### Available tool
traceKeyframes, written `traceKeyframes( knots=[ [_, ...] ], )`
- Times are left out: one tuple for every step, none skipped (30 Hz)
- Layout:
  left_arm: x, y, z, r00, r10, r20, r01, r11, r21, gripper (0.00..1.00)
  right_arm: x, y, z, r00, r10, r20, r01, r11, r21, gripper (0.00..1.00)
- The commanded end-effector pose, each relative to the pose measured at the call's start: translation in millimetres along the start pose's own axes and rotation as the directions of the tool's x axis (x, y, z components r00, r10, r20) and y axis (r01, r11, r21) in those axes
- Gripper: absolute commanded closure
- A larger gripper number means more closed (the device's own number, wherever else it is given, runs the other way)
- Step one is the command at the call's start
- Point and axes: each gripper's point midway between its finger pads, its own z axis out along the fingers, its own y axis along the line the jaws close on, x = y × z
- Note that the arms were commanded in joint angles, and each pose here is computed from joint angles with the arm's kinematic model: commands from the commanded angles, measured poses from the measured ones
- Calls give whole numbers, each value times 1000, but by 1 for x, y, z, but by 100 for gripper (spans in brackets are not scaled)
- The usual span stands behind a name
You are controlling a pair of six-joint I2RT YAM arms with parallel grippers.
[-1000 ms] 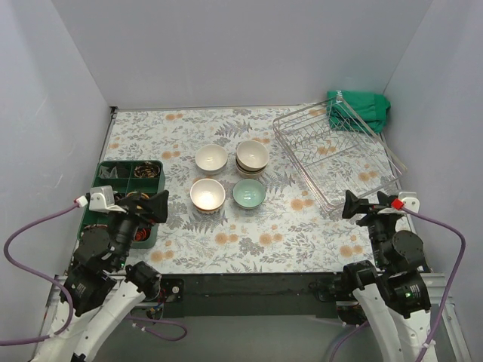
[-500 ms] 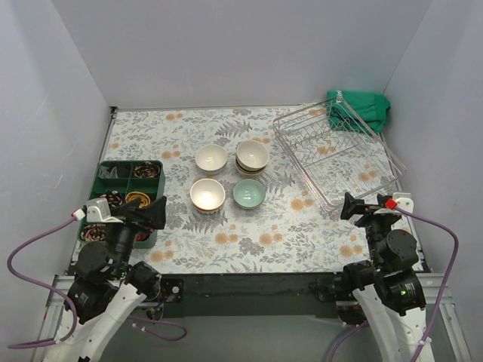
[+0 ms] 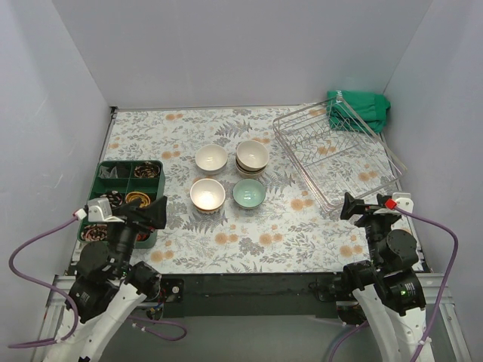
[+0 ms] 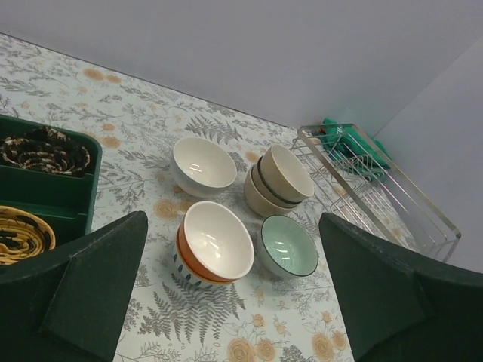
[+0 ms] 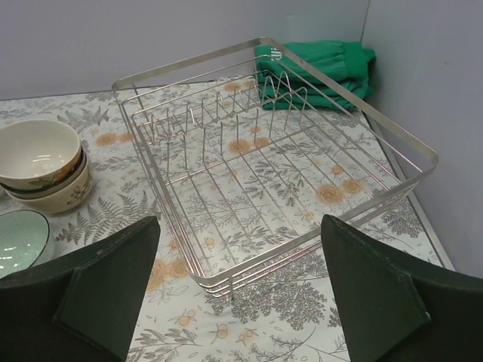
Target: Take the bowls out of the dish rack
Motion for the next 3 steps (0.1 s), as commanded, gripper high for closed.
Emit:
traceKeyframes(
  knots=[
    [-18,1,-12,996,-38,86,36,999,26,2,-30,-1,-11,989,27,146,-24,1000,-17,4],
    [-19,0,-13,996,-37,86,35,999,28,2,-30,0,-11,989,26,147,-23,1000,-18,4],
    [-19,0,-13,996,-37,87,35,999,30,2,-30,0,-11,989,26,147,-23,1000,-20,4]
  ],
)
